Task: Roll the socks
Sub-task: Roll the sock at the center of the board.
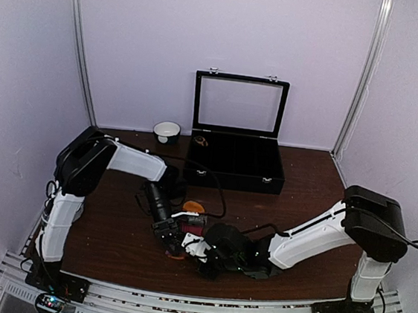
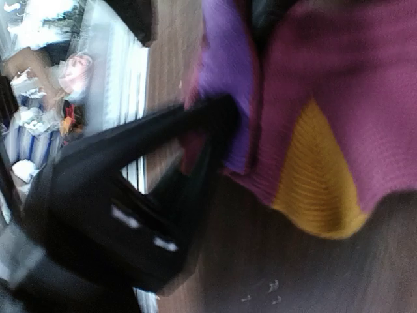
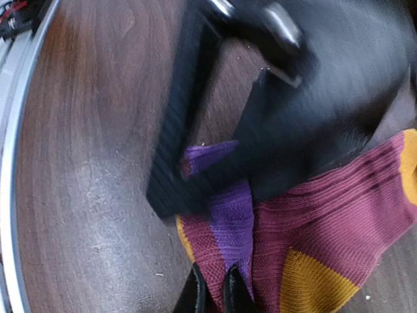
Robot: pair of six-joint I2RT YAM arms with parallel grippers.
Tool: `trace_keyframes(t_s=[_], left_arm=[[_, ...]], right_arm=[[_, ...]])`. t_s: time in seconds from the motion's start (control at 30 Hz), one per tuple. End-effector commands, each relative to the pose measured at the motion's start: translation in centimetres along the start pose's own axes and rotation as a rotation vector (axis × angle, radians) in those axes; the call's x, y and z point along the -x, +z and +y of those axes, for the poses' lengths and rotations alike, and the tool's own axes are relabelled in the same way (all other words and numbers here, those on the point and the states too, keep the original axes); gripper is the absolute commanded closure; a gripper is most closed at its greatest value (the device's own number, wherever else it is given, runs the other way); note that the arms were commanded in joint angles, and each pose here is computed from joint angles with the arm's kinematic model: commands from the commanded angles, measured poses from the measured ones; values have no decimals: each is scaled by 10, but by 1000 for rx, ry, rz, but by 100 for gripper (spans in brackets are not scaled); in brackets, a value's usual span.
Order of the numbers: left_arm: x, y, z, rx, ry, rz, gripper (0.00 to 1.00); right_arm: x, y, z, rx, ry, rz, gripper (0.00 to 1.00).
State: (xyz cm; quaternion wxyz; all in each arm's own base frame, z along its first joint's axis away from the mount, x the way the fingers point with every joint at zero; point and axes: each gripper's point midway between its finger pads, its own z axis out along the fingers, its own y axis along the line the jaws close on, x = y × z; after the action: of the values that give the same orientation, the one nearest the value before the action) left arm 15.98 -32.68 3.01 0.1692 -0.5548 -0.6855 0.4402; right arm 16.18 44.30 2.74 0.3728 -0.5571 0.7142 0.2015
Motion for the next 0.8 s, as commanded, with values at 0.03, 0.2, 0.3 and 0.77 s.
trace_keyframes(t_s=[0.03,0.2,0.3,0.77], left_arm=[[22,-49,-4,302,286,-174,4],[29,-67,-13,455,405,-244,2],[25,-58,-20,438,463,-230,2],[22,-2,-20,451,607,-57,11]], right_arm=[[-58,1,12,161,258,158,100],[-55,-8,21,275,470,111,100],[-53,-10,20,326,634,84,100],[-92,8,9,375,1057,285,100]])
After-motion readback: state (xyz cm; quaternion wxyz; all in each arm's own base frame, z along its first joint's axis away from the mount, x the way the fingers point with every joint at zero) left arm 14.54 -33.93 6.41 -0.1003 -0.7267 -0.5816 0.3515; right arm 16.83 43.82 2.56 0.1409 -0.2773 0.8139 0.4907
